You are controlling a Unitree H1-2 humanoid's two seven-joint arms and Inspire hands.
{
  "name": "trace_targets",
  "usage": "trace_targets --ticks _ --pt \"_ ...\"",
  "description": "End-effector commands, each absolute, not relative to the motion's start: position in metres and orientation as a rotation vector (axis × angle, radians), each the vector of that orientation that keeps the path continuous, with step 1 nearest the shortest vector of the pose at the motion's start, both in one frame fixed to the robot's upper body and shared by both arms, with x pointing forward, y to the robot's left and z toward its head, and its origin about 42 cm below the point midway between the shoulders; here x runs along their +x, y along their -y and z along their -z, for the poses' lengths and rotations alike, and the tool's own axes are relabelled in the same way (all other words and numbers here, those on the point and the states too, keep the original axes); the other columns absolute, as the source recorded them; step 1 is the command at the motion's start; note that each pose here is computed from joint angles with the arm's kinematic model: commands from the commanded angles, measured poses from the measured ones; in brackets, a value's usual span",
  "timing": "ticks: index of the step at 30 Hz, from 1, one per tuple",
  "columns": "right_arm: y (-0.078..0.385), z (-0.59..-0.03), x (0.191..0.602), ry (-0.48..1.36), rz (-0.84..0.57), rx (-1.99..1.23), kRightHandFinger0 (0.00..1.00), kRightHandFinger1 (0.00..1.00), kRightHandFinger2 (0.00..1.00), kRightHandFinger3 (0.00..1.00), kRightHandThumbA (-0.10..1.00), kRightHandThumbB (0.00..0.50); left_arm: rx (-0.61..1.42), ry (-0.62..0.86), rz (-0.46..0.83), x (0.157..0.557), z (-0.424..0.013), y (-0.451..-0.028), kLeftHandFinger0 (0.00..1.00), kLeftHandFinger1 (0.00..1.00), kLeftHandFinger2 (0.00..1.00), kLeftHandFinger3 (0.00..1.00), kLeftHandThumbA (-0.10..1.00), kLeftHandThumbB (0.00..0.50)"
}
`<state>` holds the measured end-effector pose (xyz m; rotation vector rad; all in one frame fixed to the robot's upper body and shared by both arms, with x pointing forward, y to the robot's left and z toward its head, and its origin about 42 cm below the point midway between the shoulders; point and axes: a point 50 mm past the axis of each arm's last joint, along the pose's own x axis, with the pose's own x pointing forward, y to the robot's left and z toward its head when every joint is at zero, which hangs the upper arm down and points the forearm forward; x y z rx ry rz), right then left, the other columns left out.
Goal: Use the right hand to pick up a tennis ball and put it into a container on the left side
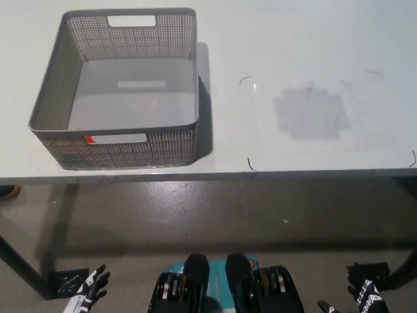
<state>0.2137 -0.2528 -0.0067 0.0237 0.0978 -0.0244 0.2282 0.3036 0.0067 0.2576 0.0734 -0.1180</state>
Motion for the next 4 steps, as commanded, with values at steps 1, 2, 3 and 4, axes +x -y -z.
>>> trace_targets --ticks 1,2,3,4 --pt "0.2515 -0.0113 0.2327 0.033 0.02 0.036 1.0 1.0 1.0 1.0 0.98 0.211 0.283 0.005 0.101 0.2422 -0.0216 -0.3117 1.0 1.0 1.0 1.0 1.0 0.349" --pt "0.2515 -0.0122 0.2325 0.039 0.015 0.04 1.0 1.0 1.0 1.0 0.98 0.215 0.274 0.008 0.105 0.2427 -0.021 -0.311 1.0 1.0 1.0 1.0 1.0 0.347" --pt "0.2513 -0.0133 0.2323 0.041 0.013 0.038 1.0 1.0 1.0 1.0 0.99 0.225 0.273 0.01 0.104 0.2426 -0.0214 -0.3103 1.0 1.0 1.0 1.0 1.0 0.347" --pt "0.2513 -0.0137 0.2322 0.042 0.013 0.037 1.0 1.0 1.0 1.0 0.99 0.236 0.273 0.011 0.105 0.2428 -0.0217 -0.31 1.0 1.0 1.0 1.0 1.0 0.347"
